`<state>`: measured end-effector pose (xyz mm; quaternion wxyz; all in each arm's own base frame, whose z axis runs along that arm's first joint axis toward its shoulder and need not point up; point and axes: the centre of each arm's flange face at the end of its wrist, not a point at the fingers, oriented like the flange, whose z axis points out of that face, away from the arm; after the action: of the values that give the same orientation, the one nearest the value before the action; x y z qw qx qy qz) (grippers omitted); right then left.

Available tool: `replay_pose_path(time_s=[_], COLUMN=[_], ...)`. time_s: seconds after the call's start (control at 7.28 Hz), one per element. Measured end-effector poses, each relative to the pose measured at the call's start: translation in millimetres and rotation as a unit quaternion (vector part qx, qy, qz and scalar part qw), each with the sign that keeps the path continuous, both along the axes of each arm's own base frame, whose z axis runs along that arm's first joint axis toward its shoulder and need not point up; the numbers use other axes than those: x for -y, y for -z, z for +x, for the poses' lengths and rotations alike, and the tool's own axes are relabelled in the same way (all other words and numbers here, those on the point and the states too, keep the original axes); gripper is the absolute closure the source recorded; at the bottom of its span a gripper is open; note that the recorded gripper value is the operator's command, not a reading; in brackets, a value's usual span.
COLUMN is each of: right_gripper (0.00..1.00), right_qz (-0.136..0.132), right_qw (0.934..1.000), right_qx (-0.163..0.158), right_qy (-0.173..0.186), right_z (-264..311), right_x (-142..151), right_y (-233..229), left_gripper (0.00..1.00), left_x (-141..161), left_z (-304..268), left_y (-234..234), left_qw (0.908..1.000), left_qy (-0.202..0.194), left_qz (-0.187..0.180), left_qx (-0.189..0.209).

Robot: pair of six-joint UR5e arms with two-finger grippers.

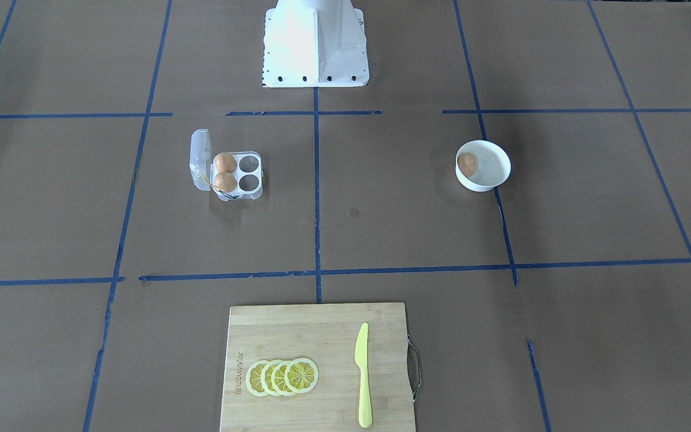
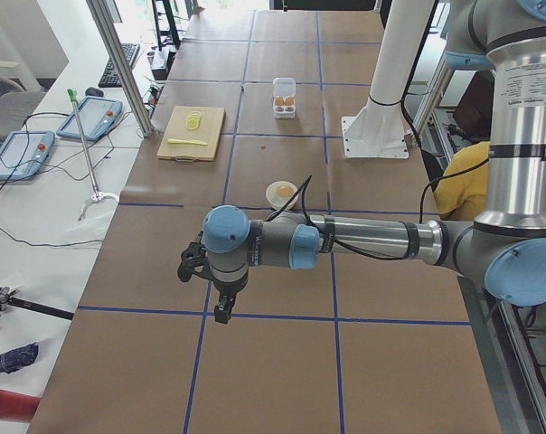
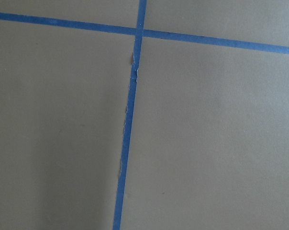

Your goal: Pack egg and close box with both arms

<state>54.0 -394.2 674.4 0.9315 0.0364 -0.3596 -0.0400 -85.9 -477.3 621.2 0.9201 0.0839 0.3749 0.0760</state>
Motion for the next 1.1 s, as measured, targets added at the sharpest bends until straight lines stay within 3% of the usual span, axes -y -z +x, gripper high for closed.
replay_pose_path(time_s=[0.55,0.82,1.1], right_gripper=[0.0,0.0,0.0], right_qz=[0.008,0.058,0.095], right_qw=[1.0,0.9983,0.9954], right_qx=[0.001,0.003,0.007], right_qy=[-0.001,-0.002,-0.003], right_z=[-0.2,-0.5,-1.8], right_x=[3.3,8.9,14.9], right_y=[5.7,15.1,24.6], left_gripper=[0.0,0.0,0.0], left_x=[4.3,9.6,22.1], left_z=[1.3,1.3,1.4], left_y=[9.9,13.1,34.9], left_qw=[0.9981,0.9942,0.9782], left_qy=[-0.001,0.0,-0.001], left_qz=[0.062,0.107,0.208], left_qx=[0.001,0.003,0.008])
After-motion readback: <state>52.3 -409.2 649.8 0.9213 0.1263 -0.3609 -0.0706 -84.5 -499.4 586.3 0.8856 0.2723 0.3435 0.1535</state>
